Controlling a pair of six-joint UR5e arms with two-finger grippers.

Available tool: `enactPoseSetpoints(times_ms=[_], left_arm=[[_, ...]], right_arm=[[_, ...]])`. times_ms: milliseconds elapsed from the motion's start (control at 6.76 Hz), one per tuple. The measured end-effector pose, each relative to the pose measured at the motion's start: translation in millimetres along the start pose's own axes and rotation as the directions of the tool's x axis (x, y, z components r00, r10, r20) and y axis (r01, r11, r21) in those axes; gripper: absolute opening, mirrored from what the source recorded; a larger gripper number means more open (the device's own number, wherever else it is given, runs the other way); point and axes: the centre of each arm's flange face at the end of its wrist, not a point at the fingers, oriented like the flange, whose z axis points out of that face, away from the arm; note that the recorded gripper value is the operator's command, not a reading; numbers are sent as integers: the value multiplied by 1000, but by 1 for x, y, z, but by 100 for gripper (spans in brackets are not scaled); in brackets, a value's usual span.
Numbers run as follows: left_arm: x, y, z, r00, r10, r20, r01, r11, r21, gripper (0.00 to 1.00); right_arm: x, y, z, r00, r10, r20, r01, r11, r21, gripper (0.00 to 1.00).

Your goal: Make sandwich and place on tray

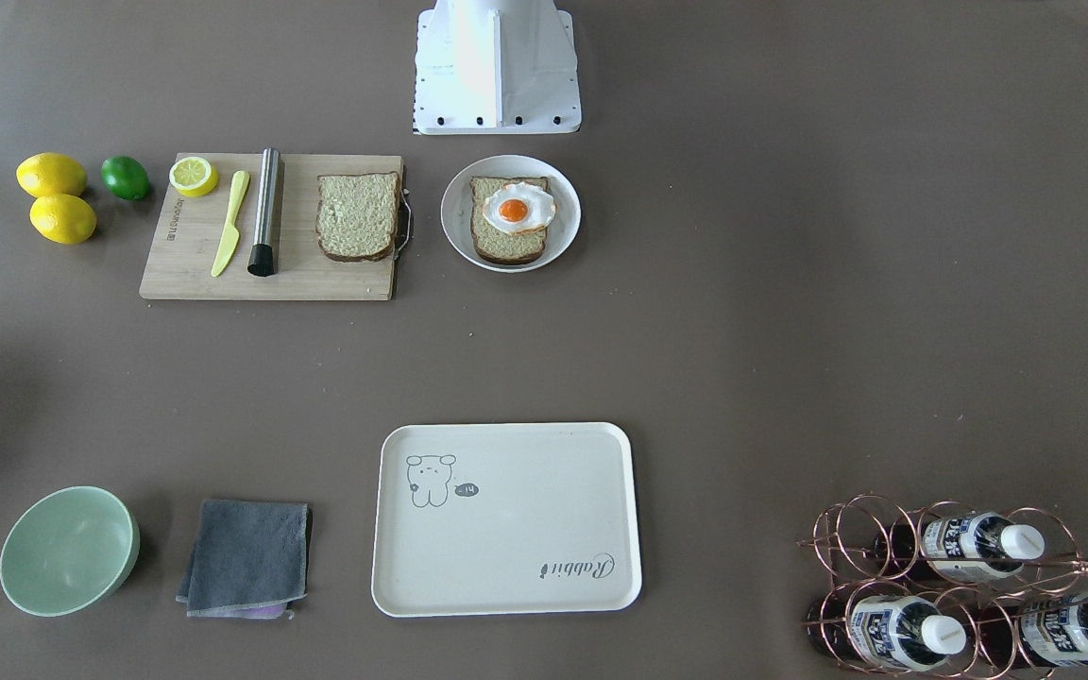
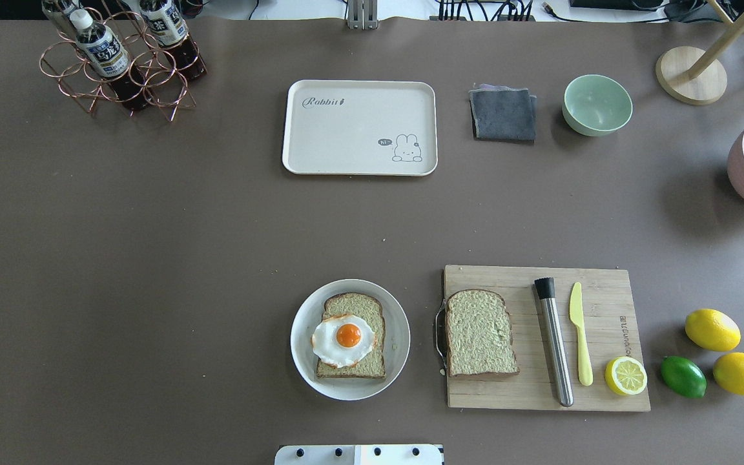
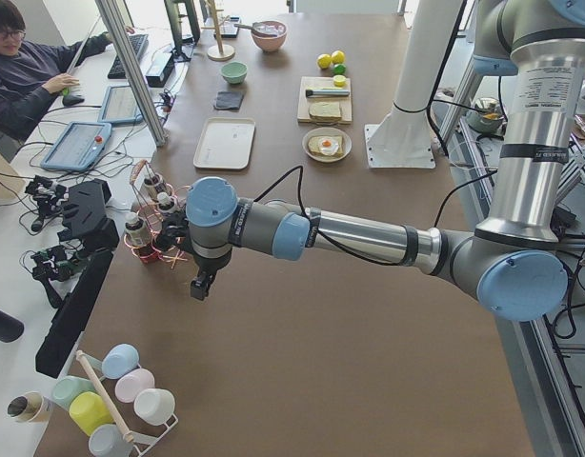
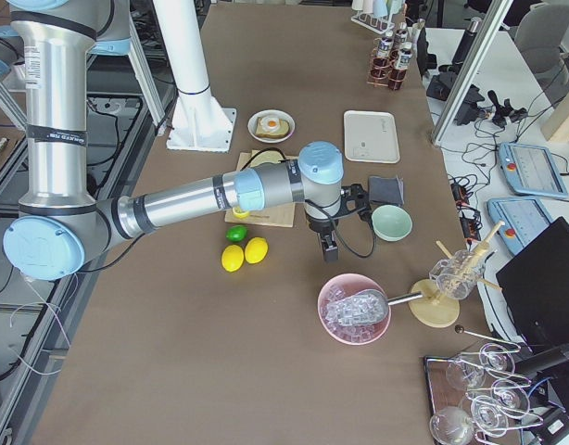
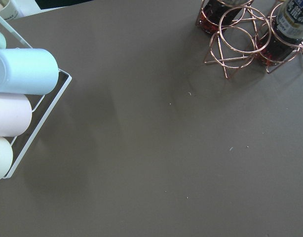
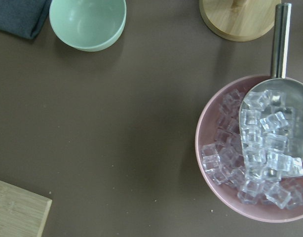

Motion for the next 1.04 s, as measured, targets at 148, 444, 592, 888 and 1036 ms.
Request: enactPoseSetpoints(times_ms=[148,444,592,888,1036], left_arm=[[5,-2,4,1000,8,-5,-8,1000,0,99],[10,-3,3,1000,11,-9,-11,1000,4,99],[12,-4,2,1000,14,-9,-14,1000,7,99],[15,-6,1,1000,19,-10,-19,1000,11,99],[16,-6,1,1000,26,-9,-25,1000,15,99]], right_arm=[[-32,-5,14,997,59,54,-60,998,19,100],[-107,-5,63,983,132,128,-136,991,16,100],[-148,0,91,977,159,140,-162,987,13,99],[-231,27,154,970,197,142,-201,979,16,98],[-263,45,176,969,205,138,-209,978,12,97]])
